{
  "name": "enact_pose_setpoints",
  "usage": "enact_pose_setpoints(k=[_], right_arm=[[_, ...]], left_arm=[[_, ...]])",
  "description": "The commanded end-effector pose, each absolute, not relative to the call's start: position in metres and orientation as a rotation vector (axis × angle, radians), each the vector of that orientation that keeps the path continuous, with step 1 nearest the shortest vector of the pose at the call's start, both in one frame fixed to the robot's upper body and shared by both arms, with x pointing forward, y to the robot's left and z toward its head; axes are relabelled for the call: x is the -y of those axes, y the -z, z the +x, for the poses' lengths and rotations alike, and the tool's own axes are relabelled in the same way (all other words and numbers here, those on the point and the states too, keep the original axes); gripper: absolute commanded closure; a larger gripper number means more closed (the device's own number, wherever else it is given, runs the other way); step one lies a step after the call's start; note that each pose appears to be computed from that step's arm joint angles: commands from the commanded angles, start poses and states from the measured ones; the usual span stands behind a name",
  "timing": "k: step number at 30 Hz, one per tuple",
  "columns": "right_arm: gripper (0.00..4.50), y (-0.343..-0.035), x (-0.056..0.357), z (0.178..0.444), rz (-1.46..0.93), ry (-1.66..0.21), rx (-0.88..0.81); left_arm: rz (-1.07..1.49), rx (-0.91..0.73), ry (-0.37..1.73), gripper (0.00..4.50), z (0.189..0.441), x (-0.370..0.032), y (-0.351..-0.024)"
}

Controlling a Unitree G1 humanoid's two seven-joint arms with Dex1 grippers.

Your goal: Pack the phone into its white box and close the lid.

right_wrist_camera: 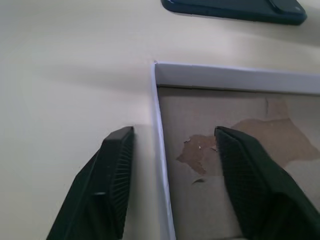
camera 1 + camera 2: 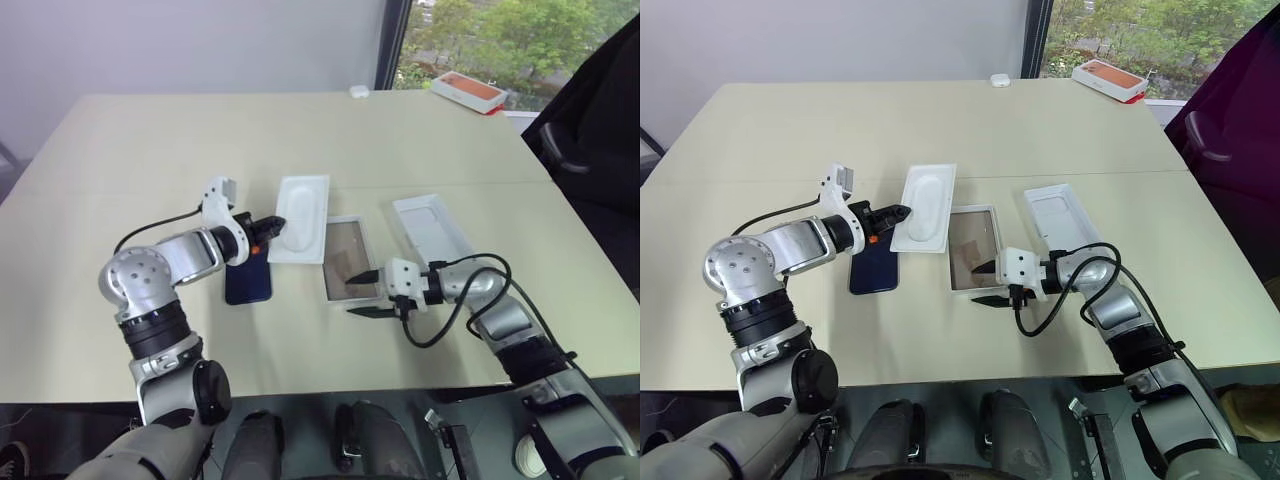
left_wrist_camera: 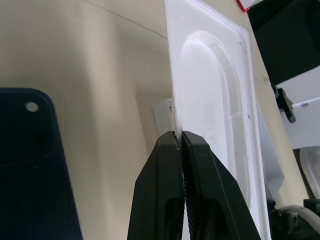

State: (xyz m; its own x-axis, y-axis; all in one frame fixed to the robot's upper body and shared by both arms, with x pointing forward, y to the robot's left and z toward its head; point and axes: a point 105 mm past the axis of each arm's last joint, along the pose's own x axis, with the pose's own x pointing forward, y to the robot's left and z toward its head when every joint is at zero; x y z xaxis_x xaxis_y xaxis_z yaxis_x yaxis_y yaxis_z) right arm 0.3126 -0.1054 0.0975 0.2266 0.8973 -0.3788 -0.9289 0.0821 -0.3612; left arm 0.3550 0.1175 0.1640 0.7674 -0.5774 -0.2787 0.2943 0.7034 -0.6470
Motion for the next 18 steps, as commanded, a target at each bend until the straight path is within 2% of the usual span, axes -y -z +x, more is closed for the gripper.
enact_pose_setpoints(k=[1,4,10,18], right_arm=[[1.73,-0.155,0.13,0.319,-0.353,-1.257,0.089],[1.73,-0.16,0.151,0.316,-0.31,-1.223,0.077],[1.73,-0.162,0.185,0.311,-0.276,-1.145,0.039],[1.73,-0.16,0.186,0.314,-0.287,-1.123,0.044]], left_arm=[[-0.633,-0.451,0.538,4.5,0.35,-0.104,-0.177],[-0.636,-0.425,0.525,4.5,0.349,-0.097,-0.174],[-0.58,-0.484,0.511,4.5,0.339,-0.081,-0.155],[-0.594,-0.522,0.463,4.5,0.344,-0.066,-0.139]])
